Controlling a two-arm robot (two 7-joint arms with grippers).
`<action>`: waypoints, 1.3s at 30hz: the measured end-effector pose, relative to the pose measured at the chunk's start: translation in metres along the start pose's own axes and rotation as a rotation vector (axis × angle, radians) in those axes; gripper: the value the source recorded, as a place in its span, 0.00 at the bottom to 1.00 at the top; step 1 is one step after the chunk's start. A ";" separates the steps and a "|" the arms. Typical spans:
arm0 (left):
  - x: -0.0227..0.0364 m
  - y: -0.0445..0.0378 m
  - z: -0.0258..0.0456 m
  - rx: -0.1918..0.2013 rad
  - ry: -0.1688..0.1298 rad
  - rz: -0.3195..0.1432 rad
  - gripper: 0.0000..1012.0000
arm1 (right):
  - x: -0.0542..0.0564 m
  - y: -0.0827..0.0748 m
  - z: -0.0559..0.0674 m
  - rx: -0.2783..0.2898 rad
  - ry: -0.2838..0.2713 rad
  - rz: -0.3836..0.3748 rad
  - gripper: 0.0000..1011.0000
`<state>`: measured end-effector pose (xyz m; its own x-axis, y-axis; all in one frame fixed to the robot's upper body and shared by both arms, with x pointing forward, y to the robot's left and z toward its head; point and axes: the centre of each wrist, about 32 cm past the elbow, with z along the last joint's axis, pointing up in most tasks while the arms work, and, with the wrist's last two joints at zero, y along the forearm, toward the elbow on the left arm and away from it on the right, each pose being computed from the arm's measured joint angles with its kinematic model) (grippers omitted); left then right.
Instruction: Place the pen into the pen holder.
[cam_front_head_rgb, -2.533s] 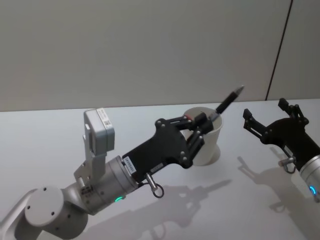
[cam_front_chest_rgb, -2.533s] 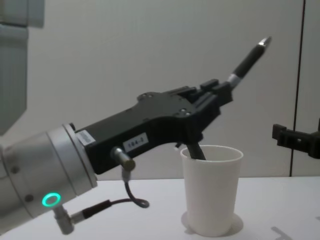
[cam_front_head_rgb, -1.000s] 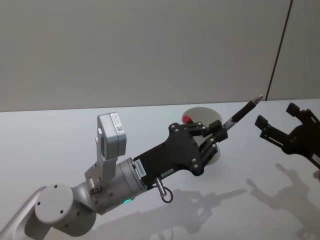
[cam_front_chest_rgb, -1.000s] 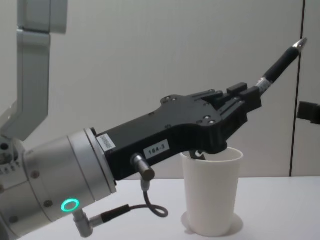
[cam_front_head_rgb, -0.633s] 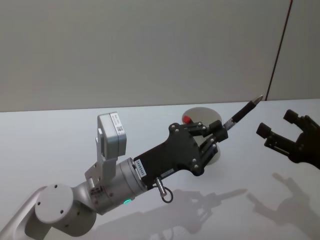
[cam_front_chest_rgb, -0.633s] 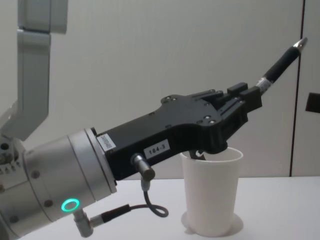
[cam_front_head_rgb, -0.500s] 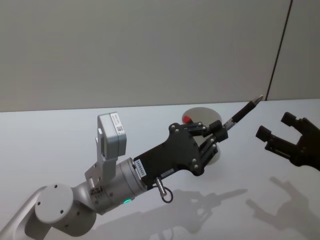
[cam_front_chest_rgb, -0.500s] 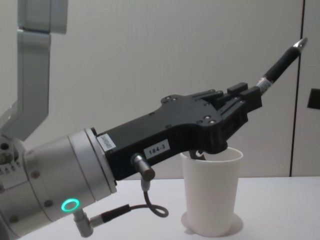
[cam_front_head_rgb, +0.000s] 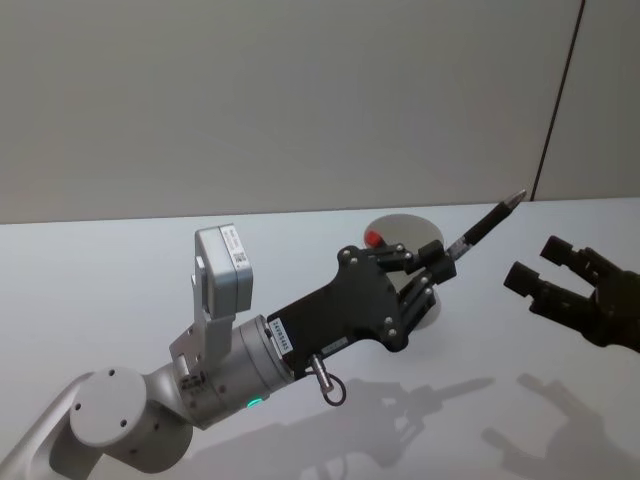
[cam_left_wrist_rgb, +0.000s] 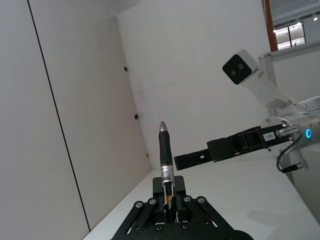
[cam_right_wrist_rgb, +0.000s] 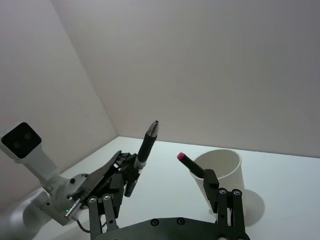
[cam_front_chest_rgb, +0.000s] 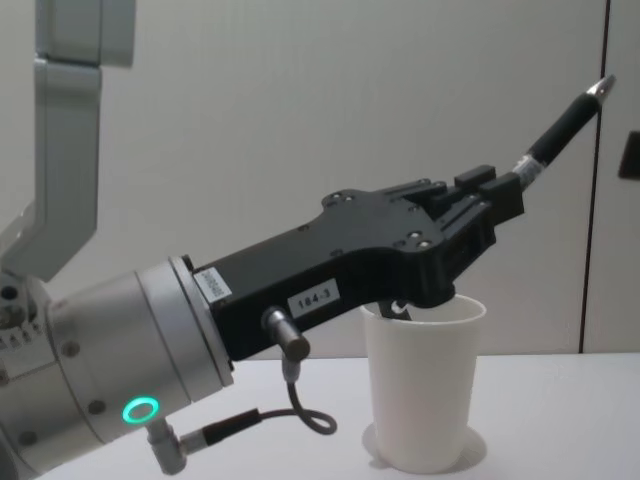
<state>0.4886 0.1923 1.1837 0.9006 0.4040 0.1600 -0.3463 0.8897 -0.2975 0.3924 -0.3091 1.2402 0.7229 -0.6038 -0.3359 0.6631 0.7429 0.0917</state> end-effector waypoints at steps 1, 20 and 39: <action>0.0000 0.0000 0.0000 0.000 0.000 0.000 0.13 | 0.000 0.000 0.000 0.000 0.000 0.000 0.99; 0.0000 0.0000 0.0000 0.000 0.000 0.000 0.13 | -0.007 0.019 -0.013 0.074 0.146 -0.012 0.99; 0.0000 0.0000 0.0000 0.000 0.000 0.000 0.13 | -0.012 0.040 -0.025 0.077 0.237 0.023 0.99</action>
<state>0.4886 0.1923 1.1837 0.9006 0.4042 0.1601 -0.3464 0.8897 -0.2975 0.4052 -0.2649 1.2246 0.6785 -0.4955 -0.5423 0.6662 0.7262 0.1700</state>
